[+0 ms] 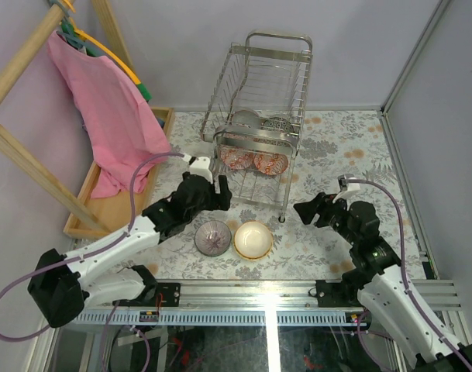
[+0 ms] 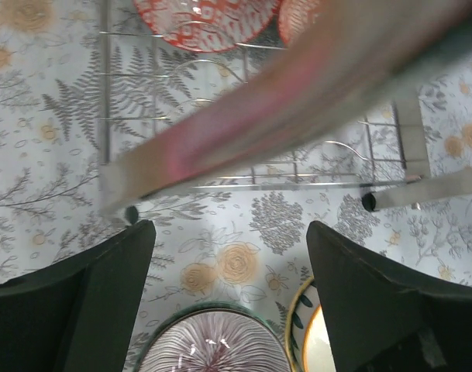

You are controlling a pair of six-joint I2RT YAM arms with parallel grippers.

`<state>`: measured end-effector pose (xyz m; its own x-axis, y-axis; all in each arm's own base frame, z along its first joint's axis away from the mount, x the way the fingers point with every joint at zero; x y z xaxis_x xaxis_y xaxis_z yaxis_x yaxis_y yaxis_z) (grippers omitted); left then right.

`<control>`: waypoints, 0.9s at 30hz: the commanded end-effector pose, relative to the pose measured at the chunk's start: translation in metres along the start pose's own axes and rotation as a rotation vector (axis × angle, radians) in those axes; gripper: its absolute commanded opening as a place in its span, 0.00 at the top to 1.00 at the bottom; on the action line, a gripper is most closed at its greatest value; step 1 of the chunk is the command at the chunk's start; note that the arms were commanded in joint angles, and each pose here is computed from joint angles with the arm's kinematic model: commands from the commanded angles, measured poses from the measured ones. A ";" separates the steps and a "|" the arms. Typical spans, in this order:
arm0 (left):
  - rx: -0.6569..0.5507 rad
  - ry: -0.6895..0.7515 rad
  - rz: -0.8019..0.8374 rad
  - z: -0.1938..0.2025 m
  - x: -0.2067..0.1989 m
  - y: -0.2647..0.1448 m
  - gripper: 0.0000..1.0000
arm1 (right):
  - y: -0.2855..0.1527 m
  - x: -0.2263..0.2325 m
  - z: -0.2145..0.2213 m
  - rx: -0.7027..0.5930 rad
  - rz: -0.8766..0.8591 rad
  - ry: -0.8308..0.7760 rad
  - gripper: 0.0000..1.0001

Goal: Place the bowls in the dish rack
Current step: Adjust the dish rack at the center of the board.

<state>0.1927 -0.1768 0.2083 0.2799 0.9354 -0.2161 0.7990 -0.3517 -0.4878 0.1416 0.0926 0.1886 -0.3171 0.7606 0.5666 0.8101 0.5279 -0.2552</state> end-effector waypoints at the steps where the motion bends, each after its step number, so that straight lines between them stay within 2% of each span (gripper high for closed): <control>1: -0.102 0.063 0.035 -0.002 -0.019 0.006 0.23 | -0.003 0.025 -0.030 -0.098 -0.094 -0.059 0.31; 7: -0.094 0.125 0.056 0.011 -0.040 0.010 0.28 | -0.007 0.025 -0.028 -0.103 -0.087 -0.057 0.31; 11: -0.098 0.144 0.023 0.011 -0.048 0.004 0.29 | -0.010 0.026 -0.027 -0.101 -0.096 -0.055 0.37; 14: -0.101 0.114 -0.034 0.011 -0.042 -0.008 0.23 | -0.008 0.026 -0.025 -0.092 -0.083 -0.066 0.36; 17: -0.129 0.060 -0.021 0.012 -0.035 -0.025 0.21 | -0.003 0.028 -0.025 -0.081 -0.084 -0.090 0.36; 22: -0.184 -0.028 0.030 0.005 -0.027 -0.055 0.20 | 0.008 0.036 -0.025 -0.062 -0.112 -0.156 0.35; 27: -0.190 -0.042 0.015 0.000 -0.022 -0.068 0.20 | 0.025 0.046 -0.026 -0.060 -0.100 -0.220 0.35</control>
<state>0.1359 -0.1810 0.2471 0.3316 0.9056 -0.2643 0.8669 -0.4030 -0.2935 0.1457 0.1189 0.1981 -0.4349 0.7673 0.4713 0.7546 0.5962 -0.2743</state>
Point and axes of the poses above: each gripper's point midway between its finger pads, its own y axis out along the fingers, its own x axis along the line the jaws close on, z = x × y, the point moved 10 cm from there along -y, back along the fingers, and after that the axes turned 4 degrees about y, right-handed, at the moved point
